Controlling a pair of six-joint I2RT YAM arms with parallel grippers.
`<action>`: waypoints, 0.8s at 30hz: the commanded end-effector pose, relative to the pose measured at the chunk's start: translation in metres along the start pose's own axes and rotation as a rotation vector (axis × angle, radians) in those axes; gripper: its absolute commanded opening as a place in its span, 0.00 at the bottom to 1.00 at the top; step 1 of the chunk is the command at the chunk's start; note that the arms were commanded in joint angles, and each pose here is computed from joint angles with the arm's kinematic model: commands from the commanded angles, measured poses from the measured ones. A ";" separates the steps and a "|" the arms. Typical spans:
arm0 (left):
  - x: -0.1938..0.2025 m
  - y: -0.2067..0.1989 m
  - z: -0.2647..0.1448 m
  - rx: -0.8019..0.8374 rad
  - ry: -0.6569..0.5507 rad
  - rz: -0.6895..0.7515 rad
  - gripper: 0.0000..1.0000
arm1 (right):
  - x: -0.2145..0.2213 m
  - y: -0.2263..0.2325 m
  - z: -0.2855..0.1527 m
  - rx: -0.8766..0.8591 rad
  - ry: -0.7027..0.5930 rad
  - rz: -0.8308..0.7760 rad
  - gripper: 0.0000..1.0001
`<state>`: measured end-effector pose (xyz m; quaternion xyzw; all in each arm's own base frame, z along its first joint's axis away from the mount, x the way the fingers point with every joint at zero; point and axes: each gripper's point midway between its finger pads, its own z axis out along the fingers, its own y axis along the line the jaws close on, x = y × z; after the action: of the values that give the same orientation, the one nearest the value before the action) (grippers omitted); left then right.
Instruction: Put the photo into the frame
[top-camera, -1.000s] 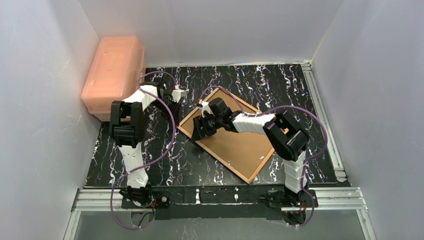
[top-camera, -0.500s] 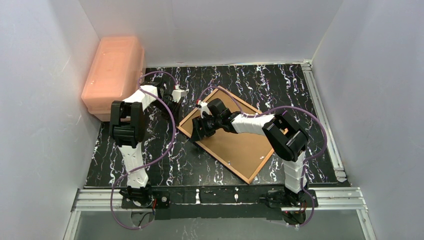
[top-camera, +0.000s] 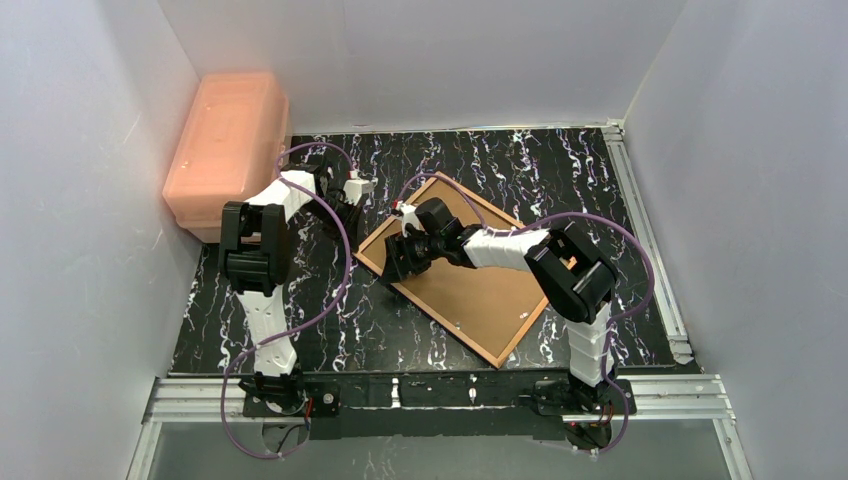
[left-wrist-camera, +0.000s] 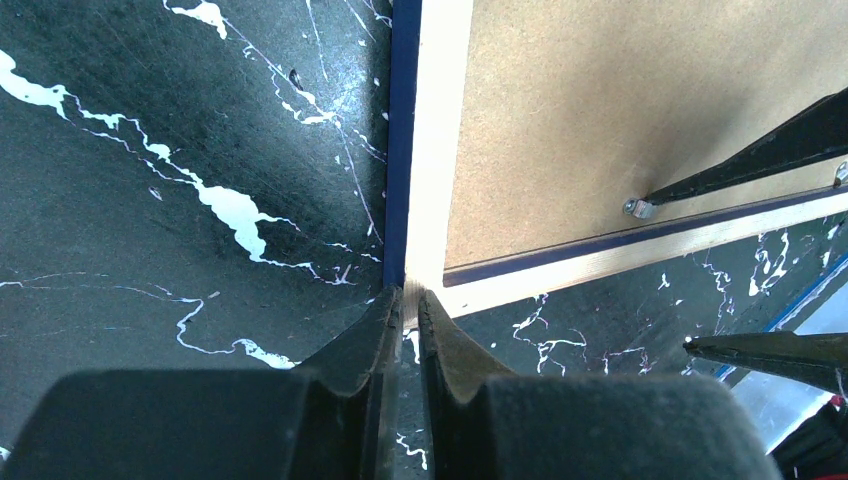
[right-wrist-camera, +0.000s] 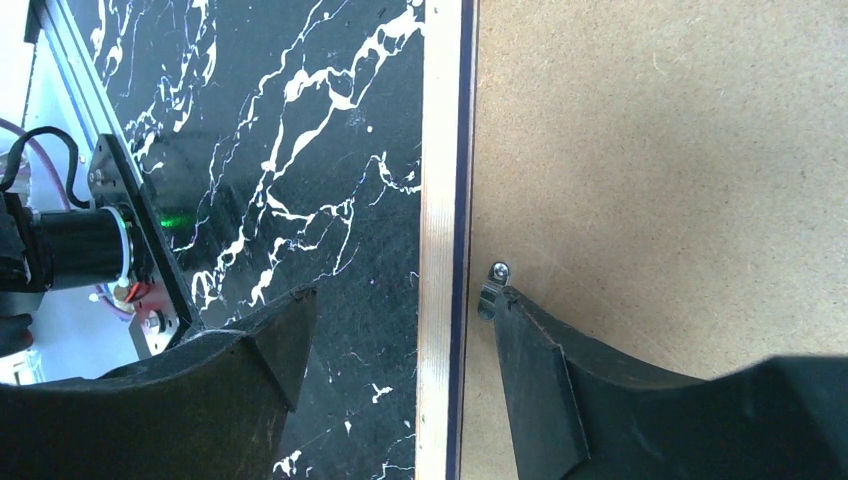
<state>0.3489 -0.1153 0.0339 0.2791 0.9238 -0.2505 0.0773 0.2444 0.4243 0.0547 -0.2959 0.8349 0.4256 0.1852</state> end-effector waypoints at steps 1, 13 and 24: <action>0.024 -0.008 0.002 0.000 0.092 -0.004 0.08 | 0.033 -0.003 0.001 0.025 0.081 0.030 0.74; 0.023 -0.012 0.007 0.005 0.100 0.003 0.08 | 0.051 -0.005 -0.004 0.017 0.117 0.044 0.73; 0.023 -0.012 0.006 -0.002 0.104 0.012 0.08 | 0.054 -0.005 -0.005 0.020 0.125 0.044 0.73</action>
<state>0.3484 -0.1173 0.0346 0.2872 0.9235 -0.2421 0.0777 0.2363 0.4203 0.0537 -0.3030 0.8265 0.4337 0.1924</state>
